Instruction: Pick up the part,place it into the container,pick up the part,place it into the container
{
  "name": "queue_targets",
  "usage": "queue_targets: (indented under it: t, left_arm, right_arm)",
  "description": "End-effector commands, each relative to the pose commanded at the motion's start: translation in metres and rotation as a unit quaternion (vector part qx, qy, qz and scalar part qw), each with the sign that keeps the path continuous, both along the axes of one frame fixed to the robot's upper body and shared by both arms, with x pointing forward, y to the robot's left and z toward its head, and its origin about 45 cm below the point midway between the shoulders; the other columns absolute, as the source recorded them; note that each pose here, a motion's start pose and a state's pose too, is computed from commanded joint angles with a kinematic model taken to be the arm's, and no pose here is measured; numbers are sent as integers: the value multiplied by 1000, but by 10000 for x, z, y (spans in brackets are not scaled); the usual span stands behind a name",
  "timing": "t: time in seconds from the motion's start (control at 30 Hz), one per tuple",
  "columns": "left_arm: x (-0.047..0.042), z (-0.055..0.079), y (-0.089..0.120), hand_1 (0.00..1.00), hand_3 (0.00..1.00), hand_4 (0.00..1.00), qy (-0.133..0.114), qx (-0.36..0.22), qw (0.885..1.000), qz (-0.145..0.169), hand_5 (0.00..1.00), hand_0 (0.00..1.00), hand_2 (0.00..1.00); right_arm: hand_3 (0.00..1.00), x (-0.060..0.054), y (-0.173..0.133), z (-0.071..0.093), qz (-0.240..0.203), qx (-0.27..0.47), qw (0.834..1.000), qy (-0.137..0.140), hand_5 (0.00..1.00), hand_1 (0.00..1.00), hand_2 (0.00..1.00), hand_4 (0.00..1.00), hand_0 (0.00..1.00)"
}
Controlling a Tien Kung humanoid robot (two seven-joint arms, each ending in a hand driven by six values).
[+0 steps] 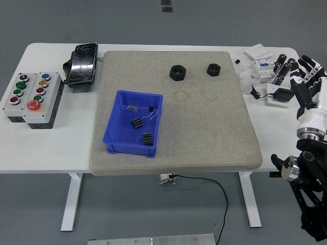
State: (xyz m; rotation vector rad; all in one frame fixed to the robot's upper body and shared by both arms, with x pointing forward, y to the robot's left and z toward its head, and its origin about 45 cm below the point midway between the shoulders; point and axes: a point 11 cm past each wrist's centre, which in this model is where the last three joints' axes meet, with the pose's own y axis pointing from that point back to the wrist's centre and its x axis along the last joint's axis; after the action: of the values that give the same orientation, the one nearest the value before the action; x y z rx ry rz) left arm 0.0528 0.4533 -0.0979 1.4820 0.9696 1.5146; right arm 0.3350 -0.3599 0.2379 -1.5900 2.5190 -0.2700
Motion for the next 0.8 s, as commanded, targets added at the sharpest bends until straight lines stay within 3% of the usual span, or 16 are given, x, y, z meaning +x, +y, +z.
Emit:
queue_targets:
  t: [0.27,0.43,0.8]
  left_arm:
    - [-36,-9,-12,553,606,655,3,-1,1000,3,384,630,533]
    - [-74,-44,-91,553,606,656,6,-7,1000,9,381,630,533]
    - [-29,-54,-134,552,605,658,3,-8,1000,9,372,630,531]
  right_arm:
    - [675,-73,-108,115,-22,-6,1000,-18,300,682,726,688,639]
    - [674,-123,-181,237,-40,-6,998,-43,296,678,723,690,634]
    - [673,-188,-286,286,-58,-2,997,-57,349,669,719,713,626]
